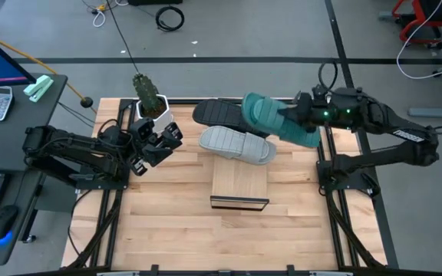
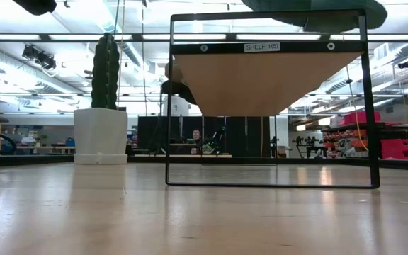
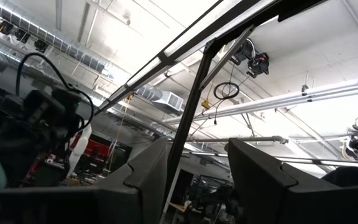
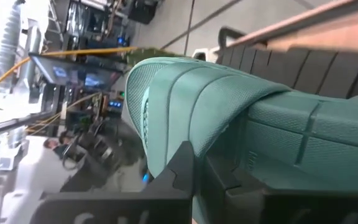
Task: Pick and place slides into the shelf
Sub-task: Put the green slides on the shelf
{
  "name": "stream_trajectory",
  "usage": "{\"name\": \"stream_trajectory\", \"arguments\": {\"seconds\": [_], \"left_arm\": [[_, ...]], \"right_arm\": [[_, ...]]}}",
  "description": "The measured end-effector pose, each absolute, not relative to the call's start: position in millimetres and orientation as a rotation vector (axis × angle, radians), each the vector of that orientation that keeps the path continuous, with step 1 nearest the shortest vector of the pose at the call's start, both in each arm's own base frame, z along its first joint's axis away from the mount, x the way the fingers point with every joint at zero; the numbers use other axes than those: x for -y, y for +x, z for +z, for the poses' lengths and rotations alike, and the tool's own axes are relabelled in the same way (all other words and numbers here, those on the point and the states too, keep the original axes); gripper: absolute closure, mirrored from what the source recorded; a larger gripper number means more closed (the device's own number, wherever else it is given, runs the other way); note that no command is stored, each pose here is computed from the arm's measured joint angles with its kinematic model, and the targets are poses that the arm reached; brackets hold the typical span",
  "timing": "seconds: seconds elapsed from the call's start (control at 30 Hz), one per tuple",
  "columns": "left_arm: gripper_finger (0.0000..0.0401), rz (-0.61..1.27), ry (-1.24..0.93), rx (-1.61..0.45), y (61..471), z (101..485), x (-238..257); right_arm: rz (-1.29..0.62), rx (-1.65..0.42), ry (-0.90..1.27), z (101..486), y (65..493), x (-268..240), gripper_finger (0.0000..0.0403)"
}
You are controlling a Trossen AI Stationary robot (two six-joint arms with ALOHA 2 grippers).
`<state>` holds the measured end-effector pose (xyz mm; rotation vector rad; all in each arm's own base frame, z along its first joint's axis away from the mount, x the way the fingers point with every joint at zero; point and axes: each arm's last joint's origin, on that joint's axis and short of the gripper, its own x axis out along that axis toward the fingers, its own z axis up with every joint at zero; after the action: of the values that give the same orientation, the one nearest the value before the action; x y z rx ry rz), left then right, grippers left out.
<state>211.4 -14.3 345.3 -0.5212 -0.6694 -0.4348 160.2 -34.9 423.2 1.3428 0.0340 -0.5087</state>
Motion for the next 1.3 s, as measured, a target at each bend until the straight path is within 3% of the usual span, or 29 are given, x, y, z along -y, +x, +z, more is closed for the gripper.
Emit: {"name": "stream_trajectory", "arguments": {"seconds": [0.63,1.3], "left_arm": [[0.0226,-0.434,-0.522,0.669,211,345,14],[0.0228,-0.434,-0.522,0.669,212,345,14]], "right_arm": [[-0.444,-0.227,1.476,410,172,-24,0.0393],[-0.453,-0.48,1.485,374,222,-71,0.0393]]}}
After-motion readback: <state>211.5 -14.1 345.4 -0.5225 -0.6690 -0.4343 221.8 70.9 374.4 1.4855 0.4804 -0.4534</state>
